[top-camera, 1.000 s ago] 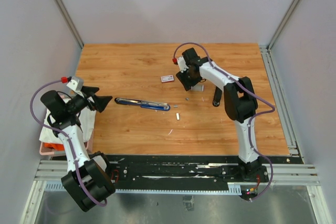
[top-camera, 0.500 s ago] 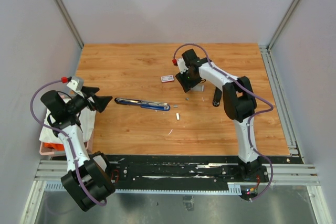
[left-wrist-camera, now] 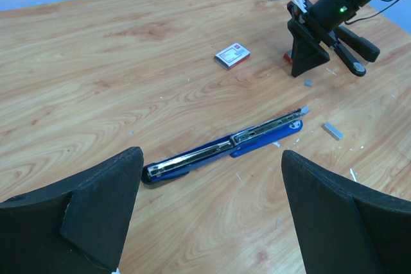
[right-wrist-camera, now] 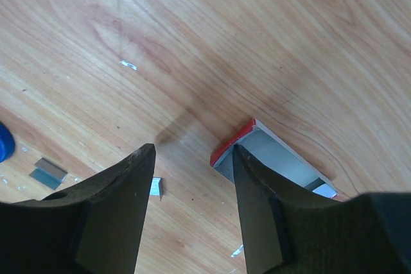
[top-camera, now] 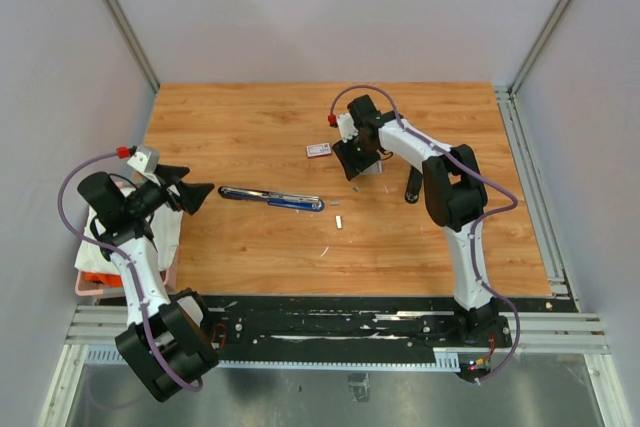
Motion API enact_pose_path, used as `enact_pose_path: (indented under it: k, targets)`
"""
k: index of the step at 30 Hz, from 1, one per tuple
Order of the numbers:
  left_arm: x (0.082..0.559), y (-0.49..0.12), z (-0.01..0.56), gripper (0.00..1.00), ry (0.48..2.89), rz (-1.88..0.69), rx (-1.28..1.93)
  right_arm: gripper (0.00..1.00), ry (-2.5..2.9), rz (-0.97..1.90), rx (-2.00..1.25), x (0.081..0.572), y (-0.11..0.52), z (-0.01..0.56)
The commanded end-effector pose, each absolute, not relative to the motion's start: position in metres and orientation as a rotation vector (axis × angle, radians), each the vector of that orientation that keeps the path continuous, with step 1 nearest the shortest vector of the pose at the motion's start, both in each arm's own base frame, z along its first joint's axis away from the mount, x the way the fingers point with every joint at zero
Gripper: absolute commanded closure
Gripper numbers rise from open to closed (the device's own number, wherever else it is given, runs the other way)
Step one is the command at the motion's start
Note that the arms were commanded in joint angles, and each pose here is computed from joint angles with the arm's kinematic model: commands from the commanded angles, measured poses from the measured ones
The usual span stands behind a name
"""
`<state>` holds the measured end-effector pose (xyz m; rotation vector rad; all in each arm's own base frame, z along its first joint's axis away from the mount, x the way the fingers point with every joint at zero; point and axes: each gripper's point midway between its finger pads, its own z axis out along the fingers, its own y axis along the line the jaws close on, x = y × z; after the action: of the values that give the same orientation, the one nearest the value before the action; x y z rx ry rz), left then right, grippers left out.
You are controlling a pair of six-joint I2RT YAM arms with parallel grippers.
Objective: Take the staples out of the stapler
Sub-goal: Pick up the staple from the center of the board.
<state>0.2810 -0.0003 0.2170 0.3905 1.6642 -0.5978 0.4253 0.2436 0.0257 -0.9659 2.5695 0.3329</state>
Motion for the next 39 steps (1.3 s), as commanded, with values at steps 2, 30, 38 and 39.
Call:
enact_pose_path:
  k: [2, 30, 38, 39]
  targets:
    - [0.282, 0.001, 0.223, 0.02, 1.648, -0.588, 0.415, 0.46, 2.619, 0.462, -0.95, 0.41, 0.246, 0.022]
    - [0.281, 0.001, 0.222, 0.02, 1.649, -0.598, 0.418, 0.58, 2.435, 0.164, -1.09, 0.405, 0.227, 0.068]
    - [0.282, 0.001, 0.222, 0.02, 1.651, -0.598, 0.416, 0.65, 2.494, 0.191, -1.137, 0.384, 0.231, 0.04]
    - [0.282, 0.001, 0.221, 0.02, 1.652, -0.598, 0.415, 0.66, 2.496, 0.192, -1.147, 0.383, 0.232, 0.038]
